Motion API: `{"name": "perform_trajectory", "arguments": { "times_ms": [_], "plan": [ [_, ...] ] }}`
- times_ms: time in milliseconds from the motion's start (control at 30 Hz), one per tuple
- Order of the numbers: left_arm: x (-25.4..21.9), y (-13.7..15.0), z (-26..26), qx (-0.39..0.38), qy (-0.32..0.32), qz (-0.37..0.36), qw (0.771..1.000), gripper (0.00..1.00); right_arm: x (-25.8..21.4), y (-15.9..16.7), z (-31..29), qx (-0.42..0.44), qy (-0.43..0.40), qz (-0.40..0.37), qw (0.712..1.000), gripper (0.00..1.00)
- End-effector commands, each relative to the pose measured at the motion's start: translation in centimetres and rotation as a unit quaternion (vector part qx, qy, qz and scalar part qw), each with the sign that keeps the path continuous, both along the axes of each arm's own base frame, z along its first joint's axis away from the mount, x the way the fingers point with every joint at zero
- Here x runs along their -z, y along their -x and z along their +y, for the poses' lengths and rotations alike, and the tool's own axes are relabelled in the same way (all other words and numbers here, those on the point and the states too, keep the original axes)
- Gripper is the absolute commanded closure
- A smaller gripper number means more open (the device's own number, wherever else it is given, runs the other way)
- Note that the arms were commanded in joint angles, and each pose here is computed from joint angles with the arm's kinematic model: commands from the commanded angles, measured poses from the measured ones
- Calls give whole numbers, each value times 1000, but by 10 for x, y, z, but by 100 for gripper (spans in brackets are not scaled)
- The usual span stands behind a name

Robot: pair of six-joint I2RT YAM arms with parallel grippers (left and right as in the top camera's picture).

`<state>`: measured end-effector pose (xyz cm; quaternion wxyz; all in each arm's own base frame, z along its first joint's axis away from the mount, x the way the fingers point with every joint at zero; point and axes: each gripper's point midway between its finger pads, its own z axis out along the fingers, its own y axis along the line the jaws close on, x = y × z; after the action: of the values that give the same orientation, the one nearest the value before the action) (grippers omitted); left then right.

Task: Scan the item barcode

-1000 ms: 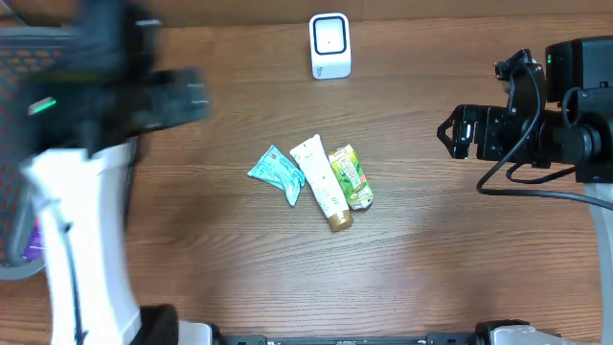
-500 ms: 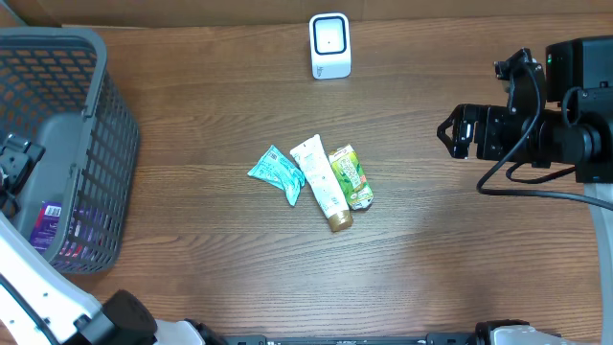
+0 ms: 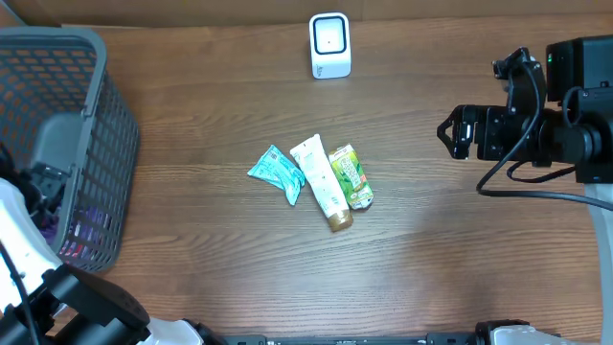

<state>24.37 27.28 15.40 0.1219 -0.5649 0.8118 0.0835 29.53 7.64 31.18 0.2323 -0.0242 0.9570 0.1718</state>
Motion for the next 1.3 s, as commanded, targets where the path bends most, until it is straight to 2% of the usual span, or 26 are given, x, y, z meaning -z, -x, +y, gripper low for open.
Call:
{"name": "perform_trajectory", "arguments": {
  "times_ms": [0, 67, 167, 300, 533, 700, 867, 900, 1200, 1267],
  "plan": [
    [24, 6, -8, 50, 5, 29, 998, 3, -3, 0, 2, -10, 2, -9, 1000, 0],
    [35, 6, -9, 62, 3, 32, 998, 3, -3, 0, 2, -10, 3, -9, 1000, 0],
    [49, 7, -9, 92, 0, 40, 995, 12, -3, 0, 2, -10, 2, -9, 1000, 0],
    [69, 6, -12, 126, -2, 40, 991, 9, -3, 0, 2, -10, 2, -9, 1000, 0],
    [86, 3, -17, 209, -7, 44, 977, 10, -3, 0, 2, -10, 2, -9, 1000, 0],
    [85, -4, -10, 287, -36, 54, 956, 21, -4, 0, 2, -10, 2, -11, 1000, 0],
    [83, -9, -6, 308, -51, 55, 948, 39, -6, -3, 2, -10, 1, -18, 1000, 0],
    [84, -9, -5, 308, -50, 55, 948, 39, -6, -4, 2, -10, 1, -20, 1000, 0],
    [121, 2, -14, 303, 9, 85, 949, 53, -6, -4, 2, -10, 1, -20, 1000, 0],
    [129, 4, -16, 297, 20, 90, 950, 64, -6, -4, 2, -10, 1, -20, 1000, 0]
  ]
}}
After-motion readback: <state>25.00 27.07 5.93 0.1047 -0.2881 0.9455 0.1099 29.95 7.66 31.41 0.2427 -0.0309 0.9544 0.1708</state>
